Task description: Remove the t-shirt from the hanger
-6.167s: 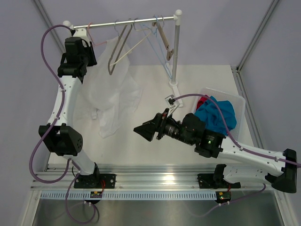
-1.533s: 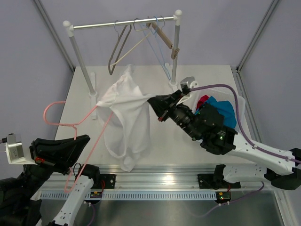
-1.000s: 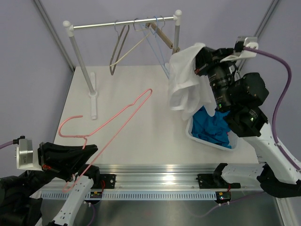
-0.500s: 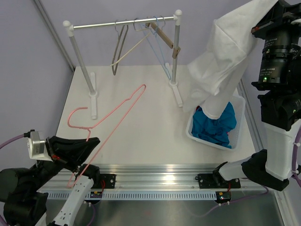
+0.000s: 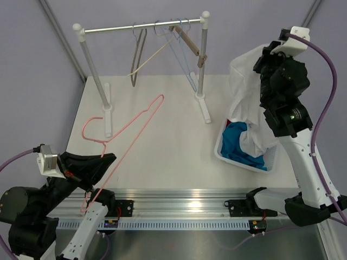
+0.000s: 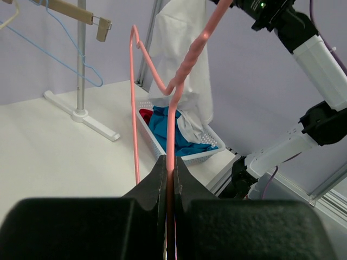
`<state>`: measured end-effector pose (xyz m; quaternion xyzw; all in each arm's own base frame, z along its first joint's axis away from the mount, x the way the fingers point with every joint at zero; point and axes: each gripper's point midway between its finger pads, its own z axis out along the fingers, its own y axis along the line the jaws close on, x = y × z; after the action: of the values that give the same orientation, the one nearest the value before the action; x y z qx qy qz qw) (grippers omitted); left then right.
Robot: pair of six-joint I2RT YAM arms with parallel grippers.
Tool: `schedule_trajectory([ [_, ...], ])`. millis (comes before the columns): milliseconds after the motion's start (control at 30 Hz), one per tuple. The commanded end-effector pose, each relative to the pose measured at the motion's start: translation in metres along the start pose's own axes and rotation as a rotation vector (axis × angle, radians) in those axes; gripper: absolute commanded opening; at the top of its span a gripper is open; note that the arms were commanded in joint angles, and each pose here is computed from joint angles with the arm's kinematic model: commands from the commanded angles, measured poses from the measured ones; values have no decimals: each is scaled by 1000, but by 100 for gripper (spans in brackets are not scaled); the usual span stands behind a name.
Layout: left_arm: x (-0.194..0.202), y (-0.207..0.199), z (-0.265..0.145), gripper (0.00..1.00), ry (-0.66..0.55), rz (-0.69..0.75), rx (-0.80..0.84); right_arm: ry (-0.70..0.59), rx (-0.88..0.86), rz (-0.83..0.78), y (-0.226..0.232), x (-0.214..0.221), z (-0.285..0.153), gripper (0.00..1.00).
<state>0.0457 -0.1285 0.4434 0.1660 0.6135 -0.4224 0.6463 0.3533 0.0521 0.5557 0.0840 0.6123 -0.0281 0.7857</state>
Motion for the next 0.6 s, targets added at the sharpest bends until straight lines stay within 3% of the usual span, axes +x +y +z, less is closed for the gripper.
schedule_trajectory([
  [0,-8,0,1,0,-33,30,2,-114,50,147,-33,-27,-24,0],
  [133,-7,4,3,0,-30,25,-11,-106,210,184,-73,4,-44,0],
  [233,-8,10,4,0,-39,28,-39,-54,315,209,-96,55,-66,0],
  [333,-12,15,2,0,-64,27,-76,56,374,256,-106,135,-86,0],
  [467,-14,28,-1,0,-71,37,-156,271,440,320,-112,277,-122,0],
  [567,-11,49,-8,0,-62,51,-279,355,479,445,-111,338,-146,0],
])
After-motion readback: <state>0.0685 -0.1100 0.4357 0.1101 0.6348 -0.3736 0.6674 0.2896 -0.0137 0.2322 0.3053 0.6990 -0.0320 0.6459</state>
